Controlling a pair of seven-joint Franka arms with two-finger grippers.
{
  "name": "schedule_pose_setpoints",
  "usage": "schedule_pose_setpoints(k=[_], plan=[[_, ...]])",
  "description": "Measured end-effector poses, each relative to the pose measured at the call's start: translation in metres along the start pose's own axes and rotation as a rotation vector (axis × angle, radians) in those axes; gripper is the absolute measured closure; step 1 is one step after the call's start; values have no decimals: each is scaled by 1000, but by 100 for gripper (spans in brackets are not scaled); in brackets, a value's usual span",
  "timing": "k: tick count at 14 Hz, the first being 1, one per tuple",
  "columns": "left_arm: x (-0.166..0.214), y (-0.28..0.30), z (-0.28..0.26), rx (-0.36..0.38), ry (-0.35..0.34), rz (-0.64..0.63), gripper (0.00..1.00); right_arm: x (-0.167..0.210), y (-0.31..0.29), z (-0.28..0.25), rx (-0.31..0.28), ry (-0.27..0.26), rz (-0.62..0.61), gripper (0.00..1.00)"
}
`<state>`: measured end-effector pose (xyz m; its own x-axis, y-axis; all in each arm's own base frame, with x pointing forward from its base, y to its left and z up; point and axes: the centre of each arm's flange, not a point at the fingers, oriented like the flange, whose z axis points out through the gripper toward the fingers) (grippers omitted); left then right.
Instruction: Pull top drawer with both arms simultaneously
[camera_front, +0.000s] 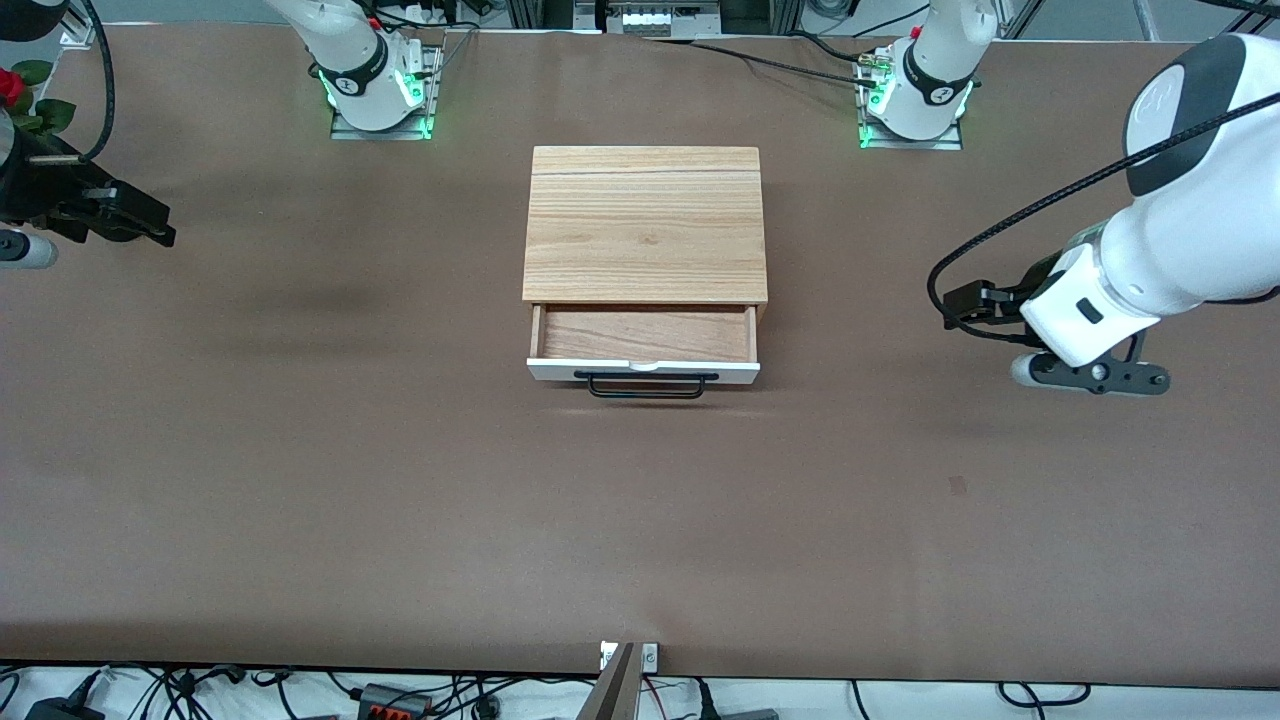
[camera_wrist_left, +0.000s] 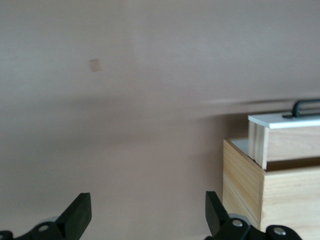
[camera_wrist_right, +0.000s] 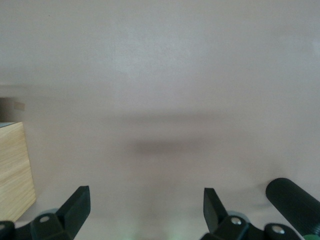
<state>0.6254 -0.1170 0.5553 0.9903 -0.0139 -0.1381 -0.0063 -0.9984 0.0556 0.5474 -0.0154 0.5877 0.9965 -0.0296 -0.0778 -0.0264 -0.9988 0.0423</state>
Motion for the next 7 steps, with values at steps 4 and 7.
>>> schedule_pose_setpoints(k=[4,7], plan=[[-25,-4,-23,26,1,-43,0,1,-1,2,3,-7,9,0],[-49,-1,-22,37,42,-46,0,1,-2,2,5,-8,11,0]])
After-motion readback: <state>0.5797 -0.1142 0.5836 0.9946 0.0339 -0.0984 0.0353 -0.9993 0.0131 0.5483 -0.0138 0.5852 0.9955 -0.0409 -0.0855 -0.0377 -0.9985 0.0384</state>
